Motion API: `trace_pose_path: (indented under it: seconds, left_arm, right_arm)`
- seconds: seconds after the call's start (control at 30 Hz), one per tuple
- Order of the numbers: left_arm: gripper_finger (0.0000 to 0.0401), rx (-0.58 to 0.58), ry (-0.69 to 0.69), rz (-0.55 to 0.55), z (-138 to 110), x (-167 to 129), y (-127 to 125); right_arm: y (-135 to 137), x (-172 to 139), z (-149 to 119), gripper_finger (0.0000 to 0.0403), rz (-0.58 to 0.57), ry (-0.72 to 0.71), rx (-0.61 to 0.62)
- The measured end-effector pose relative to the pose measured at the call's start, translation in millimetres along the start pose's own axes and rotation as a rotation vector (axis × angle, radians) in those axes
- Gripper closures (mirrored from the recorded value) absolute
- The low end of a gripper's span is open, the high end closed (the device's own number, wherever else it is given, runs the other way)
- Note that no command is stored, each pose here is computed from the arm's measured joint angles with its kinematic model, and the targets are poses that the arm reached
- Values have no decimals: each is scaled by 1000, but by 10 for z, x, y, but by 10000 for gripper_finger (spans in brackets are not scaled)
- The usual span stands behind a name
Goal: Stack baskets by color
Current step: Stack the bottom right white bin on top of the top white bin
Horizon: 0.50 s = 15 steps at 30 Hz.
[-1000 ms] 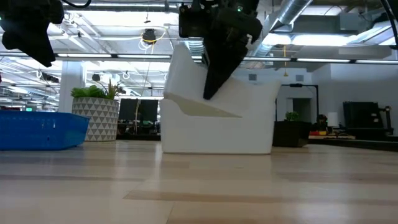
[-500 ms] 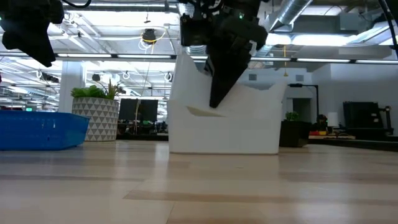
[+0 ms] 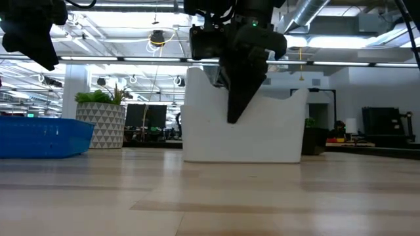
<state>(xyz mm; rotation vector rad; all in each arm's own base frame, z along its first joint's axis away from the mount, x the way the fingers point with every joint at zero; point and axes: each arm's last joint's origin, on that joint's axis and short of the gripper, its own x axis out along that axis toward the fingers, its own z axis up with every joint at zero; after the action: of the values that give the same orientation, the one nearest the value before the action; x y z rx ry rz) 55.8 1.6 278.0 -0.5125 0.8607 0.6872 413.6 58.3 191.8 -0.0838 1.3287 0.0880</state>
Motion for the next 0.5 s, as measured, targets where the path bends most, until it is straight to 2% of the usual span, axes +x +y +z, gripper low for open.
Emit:
trace_pose_path:
  seconds: [0.27,0.4,0.5]
  left_arm:
    - [251,-1,2,-2,0,0,-1]
    - [251,-1,3,-2,-1,0,-1]
    - [251,-1,3,-2,-1,0,-1]
  right_arm:
    - [-19,-4,-12,349,-1,30,4]
    - [-29,-122,35,307,-10,51,4]
    - [-38,-269,134,270,-19,5,6]
